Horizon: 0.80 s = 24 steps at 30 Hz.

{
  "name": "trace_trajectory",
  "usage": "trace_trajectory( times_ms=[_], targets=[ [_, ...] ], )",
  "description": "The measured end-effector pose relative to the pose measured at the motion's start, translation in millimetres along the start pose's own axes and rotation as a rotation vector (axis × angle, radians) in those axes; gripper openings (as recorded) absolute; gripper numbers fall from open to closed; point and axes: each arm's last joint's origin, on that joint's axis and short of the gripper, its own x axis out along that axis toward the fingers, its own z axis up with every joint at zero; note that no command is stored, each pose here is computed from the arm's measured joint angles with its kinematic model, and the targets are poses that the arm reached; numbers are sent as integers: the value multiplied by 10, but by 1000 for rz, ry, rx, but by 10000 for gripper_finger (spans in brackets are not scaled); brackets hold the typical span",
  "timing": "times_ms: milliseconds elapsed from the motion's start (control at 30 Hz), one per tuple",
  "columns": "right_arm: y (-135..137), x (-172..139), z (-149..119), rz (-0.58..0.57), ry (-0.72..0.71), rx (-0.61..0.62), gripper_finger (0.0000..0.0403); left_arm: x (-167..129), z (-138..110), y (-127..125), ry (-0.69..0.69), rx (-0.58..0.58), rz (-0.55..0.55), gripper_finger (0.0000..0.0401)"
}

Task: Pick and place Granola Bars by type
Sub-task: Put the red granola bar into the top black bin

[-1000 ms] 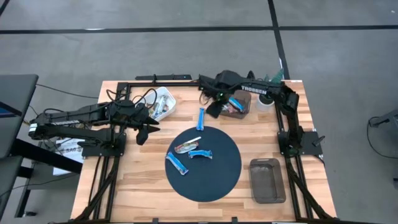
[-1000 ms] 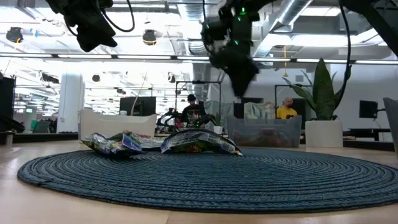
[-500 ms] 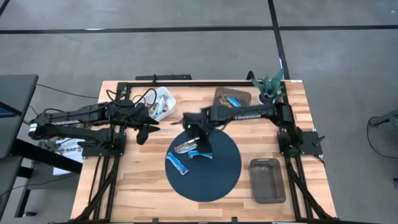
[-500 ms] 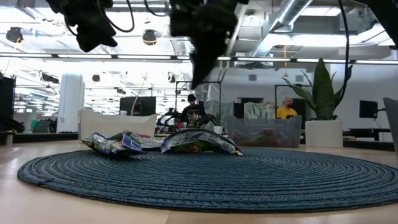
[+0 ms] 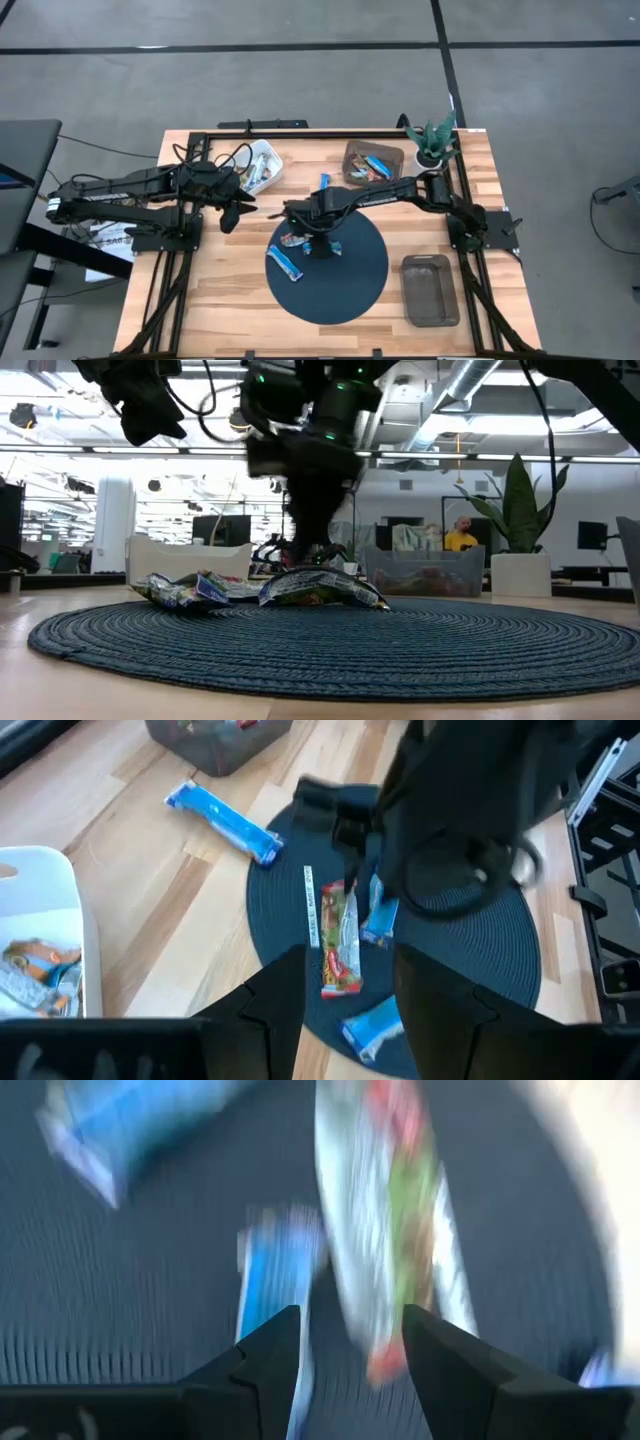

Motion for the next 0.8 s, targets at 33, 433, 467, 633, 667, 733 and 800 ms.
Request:
trace_trajectory(
  times_ms=[33,433,467,633,667,733,800],
  targets=[
    [-3,11,-41,6,35,5,166,14,2,-1,5,0,0,141],
    [-83,201,-40,7,43,10,145,44,-6,1,24,-11,4,141],
    [-85,202,-37,3,40,10,142,43,-6,1,24,-12,4,141],
    [-111,209,-22,-47,29,9,119,44,-4,2,22,-13,7,141],
    [-119,208,-27,-47,33,12,114,44,-3,1,21,-15,6,141],
    [-121,207,-40,-45,45,14,107,44,-1,1,18,-21,6,141],
    [-118,198,-49,-44,59,15,103,44,-1,1,18,-21,7,141]
  ],
)
